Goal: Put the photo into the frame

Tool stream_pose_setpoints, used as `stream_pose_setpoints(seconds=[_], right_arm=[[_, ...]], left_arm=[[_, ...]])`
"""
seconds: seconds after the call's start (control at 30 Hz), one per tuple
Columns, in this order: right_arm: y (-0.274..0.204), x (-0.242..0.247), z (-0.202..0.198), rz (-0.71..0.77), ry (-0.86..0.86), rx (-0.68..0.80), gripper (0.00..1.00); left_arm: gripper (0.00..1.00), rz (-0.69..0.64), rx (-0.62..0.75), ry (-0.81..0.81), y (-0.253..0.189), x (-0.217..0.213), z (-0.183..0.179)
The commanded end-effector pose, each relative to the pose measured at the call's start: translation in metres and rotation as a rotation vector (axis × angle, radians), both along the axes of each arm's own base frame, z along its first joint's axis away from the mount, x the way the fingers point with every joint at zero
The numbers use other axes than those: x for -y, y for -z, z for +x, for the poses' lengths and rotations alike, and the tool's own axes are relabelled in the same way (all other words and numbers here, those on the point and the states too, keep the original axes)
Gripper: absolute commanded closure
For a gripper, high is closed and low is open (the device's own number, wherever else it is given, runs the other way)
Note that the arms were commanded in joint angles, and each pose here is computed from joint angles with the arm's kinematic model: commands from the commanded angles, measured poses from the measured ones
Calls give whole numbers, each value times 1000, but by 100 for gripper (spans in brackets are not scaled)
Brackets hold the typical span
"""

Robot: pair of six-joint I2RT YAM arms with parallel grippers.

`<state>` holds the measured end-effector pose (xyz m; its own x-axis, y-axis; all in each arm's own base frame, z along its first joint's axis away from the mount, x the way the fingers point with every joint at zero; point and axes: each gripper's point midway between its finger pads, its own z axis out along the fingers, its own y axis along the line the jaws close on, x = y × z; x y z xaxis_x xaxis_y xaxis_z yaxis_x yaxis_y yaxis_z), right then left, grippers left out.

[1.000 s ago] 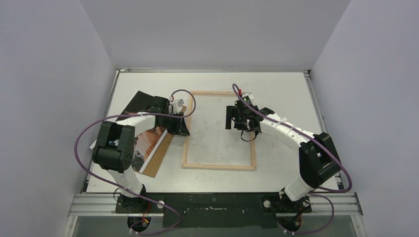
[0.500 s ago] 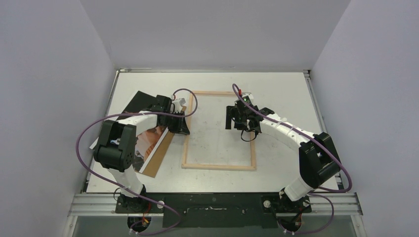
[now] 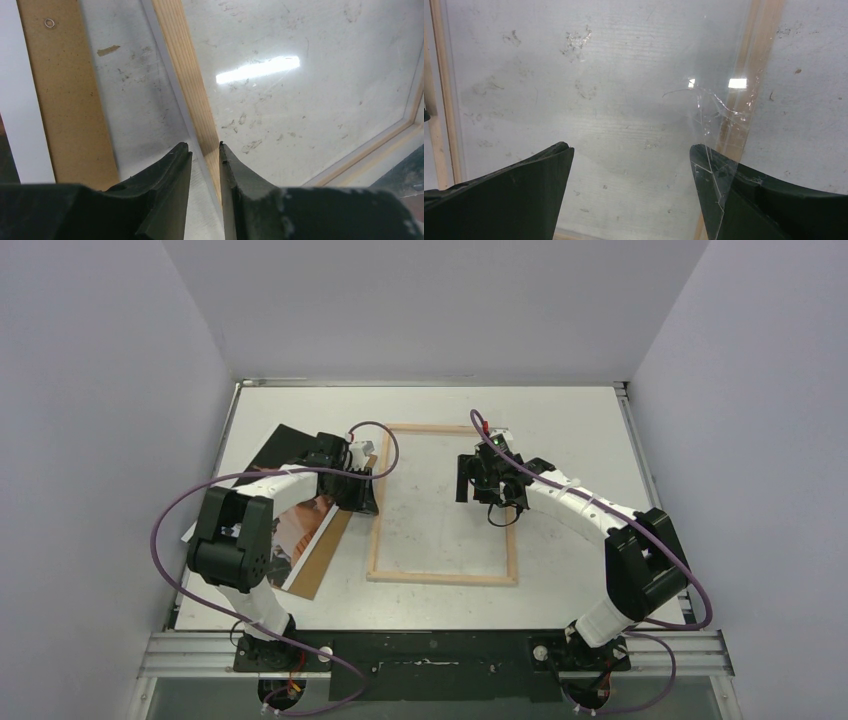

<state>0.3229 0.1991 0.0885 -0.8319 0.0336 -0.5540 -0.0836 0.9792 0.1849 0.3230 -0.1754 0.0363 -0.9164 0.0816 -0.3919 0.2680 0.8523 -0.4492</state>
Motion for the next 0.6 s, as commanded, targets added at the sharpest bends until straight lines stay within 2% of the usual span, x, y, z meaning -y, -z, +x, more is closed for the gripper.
stream_pose_setpoints(seconds=[0.0,0.17,0.3,0.4,0.57], right_arm=[[-26,-7,6,64,3,70,10],[-25,-7,6,66,3,68,10],[-24,-7,5,64,2,64,10],[-25,-6,6,64,4,65,10],[-26,-5,6,64,7,65,10]], left_arm=[[72,14,73,15,-19,-2,11],[62,12,40,40,-4,4,6],[61,7,25,57,2,9,4],[64,19,7,60,9,7,2],[73,41,4,55,15,4,3]])
